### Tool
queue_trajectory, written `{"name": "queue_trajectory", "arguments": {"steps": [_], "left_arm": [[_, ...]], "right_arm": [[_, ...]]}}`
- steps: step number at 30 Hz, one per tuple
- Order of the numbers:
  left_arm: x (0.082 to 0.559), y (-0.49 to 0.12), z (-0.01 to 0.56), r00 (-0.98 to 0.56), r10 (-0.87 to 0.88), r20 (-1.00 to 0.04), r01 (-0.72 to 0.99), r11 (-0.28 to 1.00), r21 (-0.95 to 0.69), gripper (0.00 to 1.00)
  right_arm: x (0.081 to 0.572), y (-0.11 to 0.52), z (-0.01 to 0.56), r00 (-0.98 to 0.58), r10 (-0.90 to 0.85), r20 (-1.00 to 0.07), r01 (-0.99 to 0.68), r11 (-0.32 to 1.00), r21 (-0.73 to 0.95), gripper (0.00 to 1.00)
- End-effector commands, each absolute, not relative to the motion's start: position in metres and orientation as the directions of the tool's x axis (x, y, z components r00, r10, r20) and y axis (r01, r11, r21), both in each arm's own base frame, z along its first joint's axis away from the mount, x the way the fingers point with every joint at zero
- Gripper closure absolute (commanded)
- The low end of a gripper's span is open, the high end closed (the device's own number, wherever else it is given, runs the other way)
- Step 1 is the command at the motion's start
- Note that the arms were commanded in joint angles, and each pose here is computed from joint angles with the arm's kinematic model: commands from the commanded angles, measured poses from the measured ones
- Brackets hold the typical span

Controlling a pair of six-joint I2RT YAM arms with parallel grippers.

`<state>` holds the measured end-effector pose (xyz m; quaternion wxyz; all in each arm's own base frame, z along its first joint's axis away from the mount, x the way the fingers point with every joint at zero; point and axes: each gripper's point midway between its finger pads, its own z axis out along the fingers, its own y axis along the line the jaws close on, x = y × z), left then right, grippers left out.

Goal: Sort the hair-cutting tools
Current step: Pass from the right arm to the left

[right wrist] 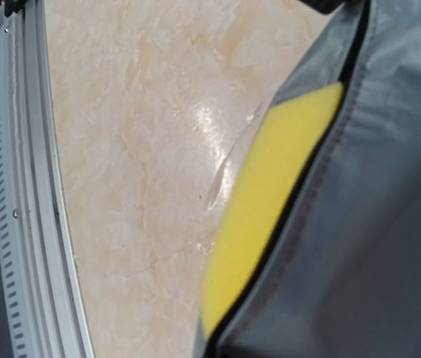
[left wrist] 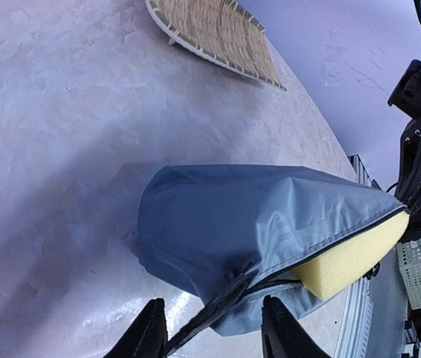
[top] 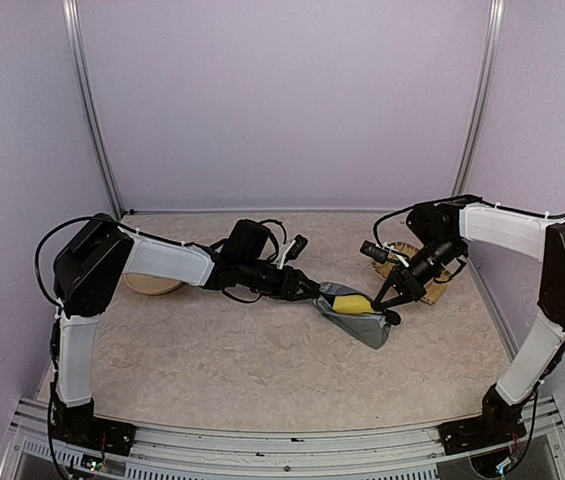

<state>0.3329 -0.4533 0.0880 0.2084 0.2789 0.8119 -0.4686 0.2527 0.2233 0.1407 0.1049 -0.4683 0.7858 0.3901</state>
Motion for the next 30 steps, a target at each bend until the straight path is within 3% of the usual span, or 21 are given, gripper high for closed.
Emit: {"name": "queue_trajectory", "arguments": {"steps": [1,4,9,18,25,28,30], "left_arm": [[0.344,-0.454,0.119,-0.726,0.2,-0.658,0.676,0.384,-0.628,0.62],[0.345,-0.457,0.121,-0.728,0.194,-0.658,0.675,0.368,-0.639,0.71],[0.338,-0.459,0.129,-0.743,0.2,-0.639,0.664,0.342,-0.665,1.0],[0.255,-0.44,0.152,-0.82,0.255,-0.513,0.572,0.42,-0.705,1.0],[0.201,-0.408,0.118,-0.89,0.222,-0.399,0.453,0.537,-0.712,1.0],[0.193,-0.4,0.108,-0.896,0.211,-0.389,0.437,0.563,-0.701,1.0],[0.193,-0.399,0.112,-0.888,0.206,-0.412,0.451,0.567,-0.689,1.0]], "right_arm": [[0.257,0.222,0.14,-0.545,-0.644,-0.537,-0.816,0.261,0.516,0.99],[0.257,0.223,0.14,-0.546,-0.642,-0.539,-0.816,0.261,0.516,0.99],[0.26,0.22,0.137,-0.55,-0.646,-0.53,-0.816,0.281,0.505,0.99],[0.259,0.211,0.143,-0.599,-0.624,-0.502,-0.787,0.341,0.514,1.0],[0.242,0.224,0.124,-0.567,-0.66,-0.493,-0.797,0.29,0.529,0.99],[0.229,0.234,0.117,-0.523,-0.705,-0.479,-0.814,0.246,0.526,0.95],[0.229,0.235,0.125,-0.498,-0.713,-0.494,-0.831,0.229,0.506,0.86]]}}
